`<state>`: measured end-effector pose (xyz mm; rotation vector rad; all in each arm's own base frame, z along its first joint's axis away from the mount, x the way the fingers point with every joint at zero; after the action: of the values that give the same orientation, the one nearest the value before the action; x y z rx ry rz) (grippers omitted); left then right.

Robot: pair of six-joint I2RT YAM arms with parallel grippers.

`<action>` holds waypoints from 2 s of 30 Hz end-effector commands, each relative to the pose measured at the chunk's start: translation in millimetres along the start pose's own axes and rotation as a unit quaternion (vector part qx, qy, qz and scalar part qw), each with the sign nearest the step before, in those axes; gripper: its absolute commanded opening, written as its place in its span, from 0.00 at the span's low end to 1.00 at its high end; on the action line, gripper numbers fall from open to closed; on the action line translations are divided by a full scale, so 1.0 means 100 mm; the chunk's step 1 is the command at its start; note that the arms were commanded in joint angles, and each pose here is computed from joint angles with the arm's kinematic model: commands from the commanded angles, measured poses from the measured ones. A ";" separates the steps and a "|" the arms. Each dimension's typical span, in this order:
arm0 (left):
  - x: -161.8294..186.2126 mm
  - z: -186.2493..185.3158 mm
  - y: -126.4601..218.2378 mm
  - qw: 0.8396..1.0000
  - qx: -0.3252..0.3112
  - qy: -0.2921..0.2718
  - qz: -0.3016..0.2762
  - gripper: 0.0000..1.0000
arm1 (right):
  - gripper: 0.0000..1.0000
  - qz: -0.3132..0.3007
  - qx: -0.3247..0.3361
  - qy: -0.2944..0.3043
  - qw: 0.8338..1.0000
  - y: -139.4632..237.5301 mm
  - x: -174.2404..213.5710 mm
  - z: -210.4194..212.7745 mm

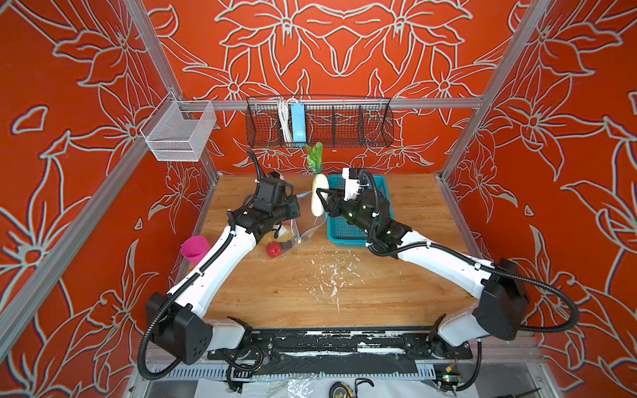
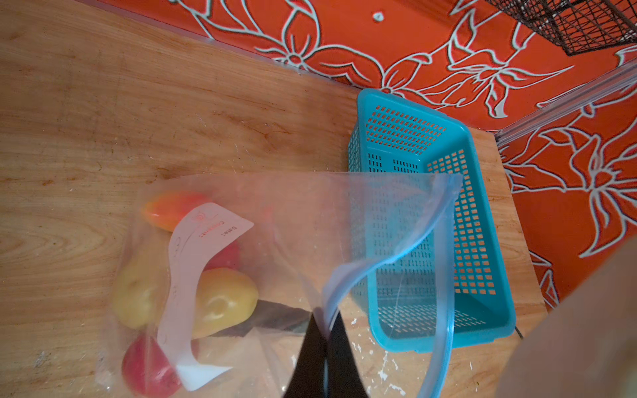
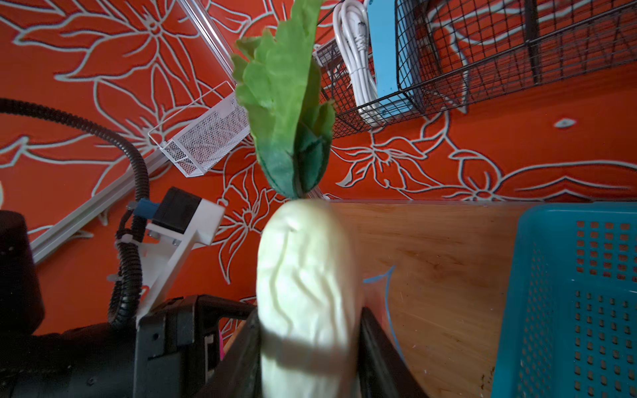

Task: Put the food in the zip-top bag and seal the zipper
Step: 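Carry the radish with the right gripper toward the bag mouth, then lower the radish into the bag and open the right gripper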

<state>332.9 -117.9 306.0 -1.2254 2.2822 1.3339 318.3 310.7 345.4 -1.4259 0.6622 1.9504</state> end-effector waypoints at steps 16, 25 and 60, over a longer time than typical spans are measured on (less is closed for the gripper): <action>-0.10 0.00 0.08 1.000 0.014 0.019 -0.007 0.00 | 0.35 -0.028 0.038 0.088 0.995 -0.26 0.56 0.12; -0.13 0.04 0.04 0.999 0.013 0.031 -0.002 0.00 | 0.42 -0.026 0.033 0.086 0.995 -0.22 0.64 0.18; -0.14 0.05 0.06 0.999 0.018 0.038 -0.004 0.00 | 0.51 0.105 0.104 0.035 0.988 -0.11 0.36 0.24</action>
<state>336.5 -106.9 306.1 -1.2622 2.3415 1.3007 304.5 342.7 319.5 -1.4238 0.9813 1.8958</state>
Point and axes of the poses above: each gripper's point midway between its finger pads, its own y axis back along the fingers, its own z axis along the line the jaws close on, x = y × z, the point moved 6 cm from there along y, back along the fingers, and after that the axes turned 15 degrees about y, right-handed, at the moved point
